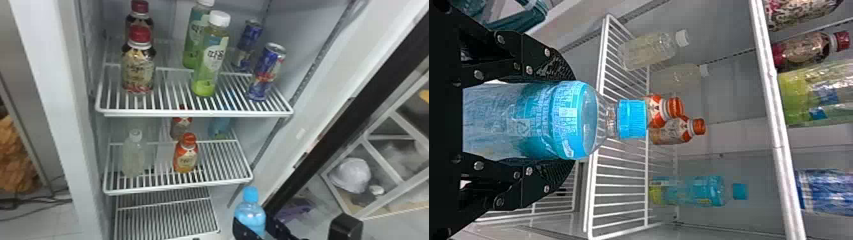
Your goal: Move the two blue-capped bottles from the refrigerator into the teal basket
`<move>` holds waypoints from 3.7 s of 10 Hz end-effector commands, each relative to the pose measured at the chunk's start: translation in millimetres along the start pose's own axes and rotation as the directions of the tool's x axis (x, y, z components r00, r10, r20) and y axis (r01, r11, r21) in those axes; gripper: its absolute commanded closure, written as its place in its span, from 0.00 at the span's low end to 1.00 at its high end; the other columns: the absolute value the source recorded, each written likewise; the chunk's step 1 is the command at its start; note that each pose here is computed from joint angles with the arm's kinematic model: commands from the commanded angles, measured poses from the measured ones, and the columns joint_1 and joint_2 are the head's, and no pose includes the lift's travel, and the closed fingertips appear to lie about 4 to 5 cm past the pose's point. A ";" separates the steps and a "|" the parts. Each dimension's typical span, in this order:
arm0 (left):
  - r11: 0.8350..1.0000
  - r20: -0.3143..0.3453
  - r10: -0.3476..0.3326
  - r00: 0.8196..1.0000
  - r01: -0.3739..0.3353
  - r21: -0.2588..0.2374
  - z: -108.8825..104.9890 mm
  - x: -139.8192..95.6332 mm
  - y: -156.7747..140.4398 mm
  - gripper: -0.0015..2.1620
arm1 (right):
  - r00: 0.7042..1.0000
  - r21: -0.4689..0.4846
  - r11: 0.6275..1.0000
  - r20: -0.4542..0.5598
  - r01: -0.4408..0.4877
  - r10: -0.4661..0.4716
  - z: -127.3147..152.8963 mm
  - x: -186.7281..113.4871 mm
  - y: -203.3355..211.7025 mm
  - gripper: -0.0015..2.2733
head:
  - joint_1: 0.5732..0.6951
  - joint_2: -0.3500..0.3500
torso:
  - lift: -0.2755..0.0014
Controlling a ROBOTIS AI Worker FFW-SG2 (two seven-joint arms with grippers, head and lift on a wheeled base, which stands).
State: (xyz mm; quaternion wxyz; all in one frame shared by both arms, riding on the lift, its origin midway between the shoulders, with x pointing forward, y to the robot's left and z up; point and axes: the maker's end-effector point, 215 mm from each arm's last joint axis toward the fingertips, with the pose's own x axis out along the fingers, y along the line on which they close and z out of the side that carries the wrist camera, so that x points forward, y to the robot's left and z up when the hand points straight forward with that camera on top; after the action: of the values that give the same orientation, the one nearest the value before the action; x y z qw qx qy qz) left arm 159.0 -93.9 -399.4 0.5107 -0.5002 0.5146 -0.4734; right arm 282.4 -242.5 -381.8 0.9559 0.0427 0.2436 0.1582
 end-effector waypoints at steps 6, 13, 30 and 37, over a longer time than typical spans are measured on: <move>1.000 -0.001 0.001 1.000 -0.001 0.003 0.4 0.4 0.0 0.54 | 0.996 0.054 0.998 -0.077 -0.044 0.048 -37.1 14.2 4.4 0.30 | 1.00 0.00 | 0.50; 1.000 -0.003 -0.001 1.000 0.001 0.002 -0.2 0.9 -0.6 0.54 | 0.997 0.035 0.996 -0.013 -0.080 0.080 -30.8 32.2 -5.4 0.21 | 1.00 0.00 | 0.50; 1.000 0.001 0.001 1.000 -0.001 0.013 4.3 2.6 -2.1 0.54 | 0.812 0.006 0.991 0.573 0.134 -0.113 64.4 151.2 -82.8 0.21 | 1.00 0.00 | 0.50; 1.000 0.003 0.007 1.000 -0.007 0.015 5.0 2.5 -0.5 0.54 | 0.771 0.068 0.972 0.597 0.225 -0.220 82.8 206.6 -97.5 0.21 | 1.00 0.00 | 0.50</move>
State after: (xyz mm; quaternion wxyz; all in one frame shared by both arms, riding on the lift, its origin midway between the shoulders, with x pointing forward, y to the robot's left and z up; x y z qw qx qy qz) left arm 164.2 -96.3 -399.2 0.5171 -0.4950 0.5121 -0.4747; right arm 517.1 -271.8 -417.7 0.9956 0.0590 -0.0695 0.0203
